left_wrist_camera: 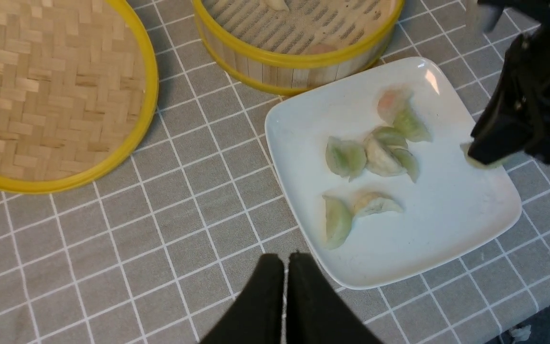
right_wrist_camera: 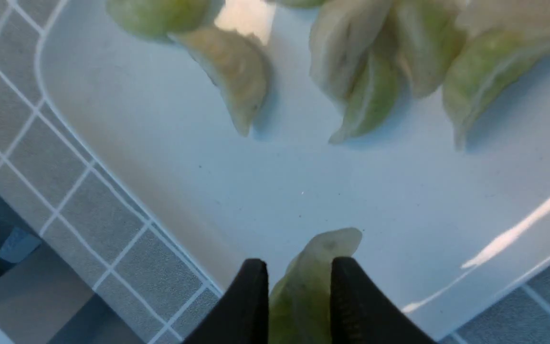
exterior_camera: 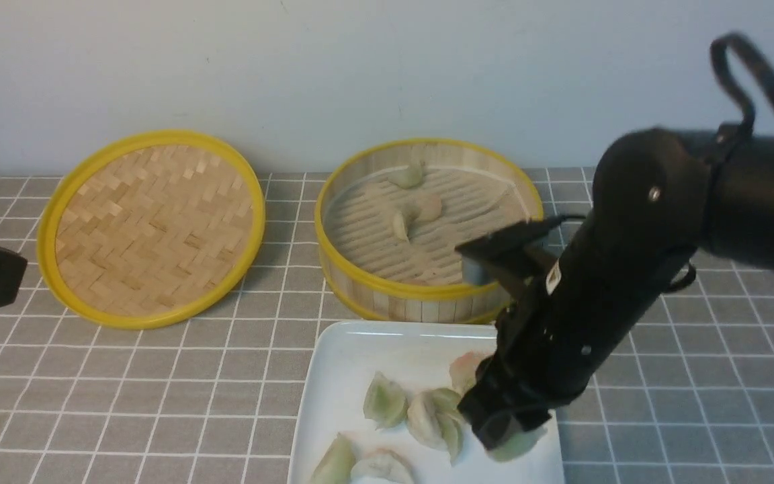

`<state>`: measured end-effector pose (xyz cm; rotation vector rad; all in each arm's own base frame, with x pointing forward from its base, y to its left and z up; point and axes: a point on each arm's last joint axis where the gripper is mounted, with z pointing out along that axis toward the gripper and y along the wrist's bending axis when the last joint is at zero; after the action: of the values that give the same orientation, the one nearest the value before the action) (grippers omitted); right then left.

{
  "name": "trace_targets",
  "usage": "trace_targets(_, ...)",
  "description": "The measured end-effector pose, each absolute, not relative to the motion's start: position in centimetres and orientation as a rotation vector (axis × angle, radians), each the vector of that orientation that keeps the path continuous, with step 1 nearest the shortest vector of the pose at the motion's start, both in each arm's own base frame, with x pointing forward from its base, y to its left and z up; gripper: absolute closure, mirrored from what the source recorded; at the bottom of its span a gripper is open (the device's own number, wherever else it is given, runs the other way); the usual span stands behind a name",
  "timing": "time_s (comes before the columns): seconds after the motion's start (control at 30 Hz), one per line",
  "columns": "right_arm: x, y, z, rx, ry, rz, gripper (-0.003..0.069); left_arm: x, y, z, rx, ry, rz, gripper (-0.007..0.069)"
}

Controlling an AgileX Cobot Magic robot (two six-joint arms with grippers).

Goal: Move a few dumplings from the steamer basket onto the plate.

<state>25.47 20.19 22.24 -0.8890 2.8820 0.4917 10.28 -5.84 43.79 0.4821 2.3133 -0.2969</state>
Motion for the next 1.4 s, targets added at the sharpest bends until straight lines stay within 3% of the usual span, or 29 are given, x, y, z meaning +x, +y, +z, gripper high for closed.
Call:
trace_targets(0.13, 25.8, 20.5, 20.1, -0.837, 2.909, 0.472, 0.0506, 10.3, -5.8, 43.8, 0.487, 2.312, -0.295, 0.0630)
trace_targets(0.27, 26.4, 20.8, 18.9, -0.789, 2.909, 0.467, 0.0401, 10.3, -5.8, 43.8, 0.492, 2.311, -0.292, 0.0630)
trace_targets(0.4, 26.8, 20.9, 19.2, -0.795, 2.875, 0.450, 0.0249, 10.3, -5.8, 43.8, 0.493, 2.311, -0.292, 0.0630)
trace_targets(0.47, 26.9, 20.9, 19.7, -0.816, 2.874, 0.442, 0.0233, 10.3, -5.8, 43.8, 0.493, 2.311, -0.293, 0.0630)
trace_targets(0.6, 26.3, 20.6, 22.9, -0.832, 2.843, 0.463, 0.0328, 10.3, -5.8, 43.8, 0.493, 2.311, -0.293, 0.0630)
trace_targets(0.73, 23.5, 18.6, 30.3, -0.801, 2.626, 0.522, 0.0589, 10.3, -5.8, 43.8, 0.493, 2.311, -0.293, 0.0630)
trace_targets(0.8, 22.3, 17.8, 32.6, -0.780, 2.545, 0.541, 0.0623, 10.3, -5.8, 43.8, 0.493, 2.311, -0.293, 0.0630)
trace_targets(0.87, 19.3, 15.4, 37.4, -0.726, 2.352, 0.553, 0.0661, 10.3, -5.9, 43.8, 0.494, 2.311, -0.296, 0.0630)
trace_targets(1.03, 12.7, 9.8, 42.8, -0.597, 2.015, 0.530, 0.0672, 10.2, -6.0, 43.8, 0.495, 2.310, -0.310, 0.0630)
trace_targets(1.23, 6.7, 4.6, 41.6, -0.449, 1.754, 0.506, 0.0672, 10.5, -6.1, 44.1, 0.487, 2.272, -0.322, 0.0630)
trace_targets(1.33, 3.2, 1.6, 37.7, -0.343, 1.575, 0.545, 0.0672, 10.9, -6.3, 44.1, 0.483, 2.254, -0.328, 0.0630)
trace_targets(1.4, 2.7, 1.1, 37.1, -0.306, 1.536, 0.533, 0.0672, 11.0, -6.4, 44.1, 0.483, 2.252, -0.328, 0.0630)
